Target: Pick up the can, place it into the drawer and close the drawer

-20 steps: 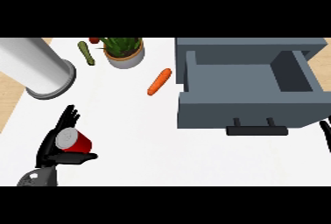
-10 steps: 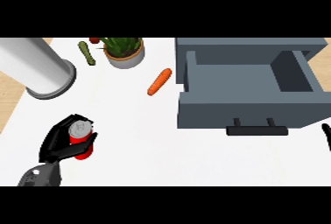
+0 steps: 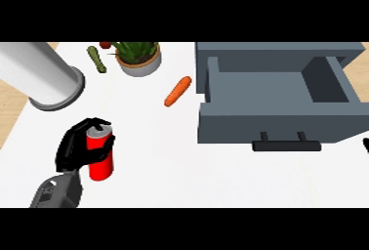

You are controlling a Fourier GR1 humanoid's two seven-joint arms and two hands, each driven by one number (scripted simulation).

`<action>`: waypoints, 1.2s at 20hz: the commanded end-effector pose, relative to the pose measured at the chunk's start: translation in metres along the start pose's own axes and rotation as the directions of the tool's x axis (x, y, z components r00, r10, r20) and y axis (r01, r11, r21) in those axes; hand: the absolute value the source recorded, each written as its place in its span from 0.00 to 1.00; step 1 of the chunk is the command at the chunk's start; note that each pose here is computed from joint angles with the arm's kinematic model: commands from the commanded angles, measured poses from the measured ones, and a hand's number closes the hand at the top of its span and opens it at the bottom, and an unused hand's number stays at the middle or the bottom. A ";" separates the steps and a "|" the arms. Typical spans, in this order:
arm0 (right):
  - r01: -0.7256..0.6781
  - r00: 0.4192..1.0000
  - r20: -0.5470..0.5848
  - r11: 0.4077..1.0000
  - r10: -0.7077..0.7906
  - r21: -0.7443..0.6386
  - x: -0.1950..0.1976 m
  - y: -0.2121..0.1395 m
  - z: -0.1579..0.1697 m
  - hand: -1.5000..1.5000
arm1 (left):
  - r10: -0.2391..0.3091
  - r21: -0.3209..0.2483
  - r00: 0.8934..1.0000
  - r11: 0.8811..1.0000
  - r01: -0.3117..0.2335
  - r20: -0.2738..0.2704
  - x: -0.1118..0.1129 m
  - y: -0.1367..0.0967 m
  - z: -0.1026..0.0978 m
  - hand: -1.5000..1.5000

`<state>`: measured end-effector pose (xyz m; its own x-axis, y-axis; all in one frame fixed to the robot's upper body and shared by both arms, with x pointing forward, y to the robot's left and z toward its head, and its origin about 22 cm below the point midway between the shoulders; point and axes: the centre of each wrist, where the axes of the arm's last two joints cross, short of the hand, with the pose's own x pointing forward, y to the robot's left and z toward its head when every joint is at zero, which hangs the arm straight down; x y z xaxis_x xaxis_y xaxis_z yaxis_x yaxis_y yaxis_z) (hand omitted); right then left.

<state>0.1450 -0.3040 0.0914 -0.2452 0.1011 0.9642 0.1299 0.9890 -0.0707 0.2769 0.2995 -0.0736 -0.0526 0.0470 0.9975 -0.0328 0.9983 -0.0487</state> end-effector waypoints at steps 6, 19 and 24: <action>-0.011 1.000 0.007 1.000 0.011 0.007 0.006 -0.005 0.010 0.00 | -0.005 0.040 0.998 0.999 0.002 0.059 0.046 -0.037 -0.029 1.00; 0.003 1.000 0.015 1.000 -0.002 -0.018 0.021 0.002 0.006 0.00 | -0.041 -0.080 0.989 0.995 0.052 0.143 0.149 -0.136 -0.063 1.00; -0.002 1.000 0.026 1.000 0.002 -0.007 0.002 -0.008 0.010 0.00 | -0.054 -0.127 0.987 0.989 0.073 0.150 0.177 -0.175 -0.076 1.00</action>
<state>0.1367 -0.3005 0.0970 -0.2554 0.1021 0.9614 0.1369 0.9882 -0.0686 0.3391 0.1601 0.0901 -0.1929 -0.0021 0.9812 0.0688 0.9975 0.0157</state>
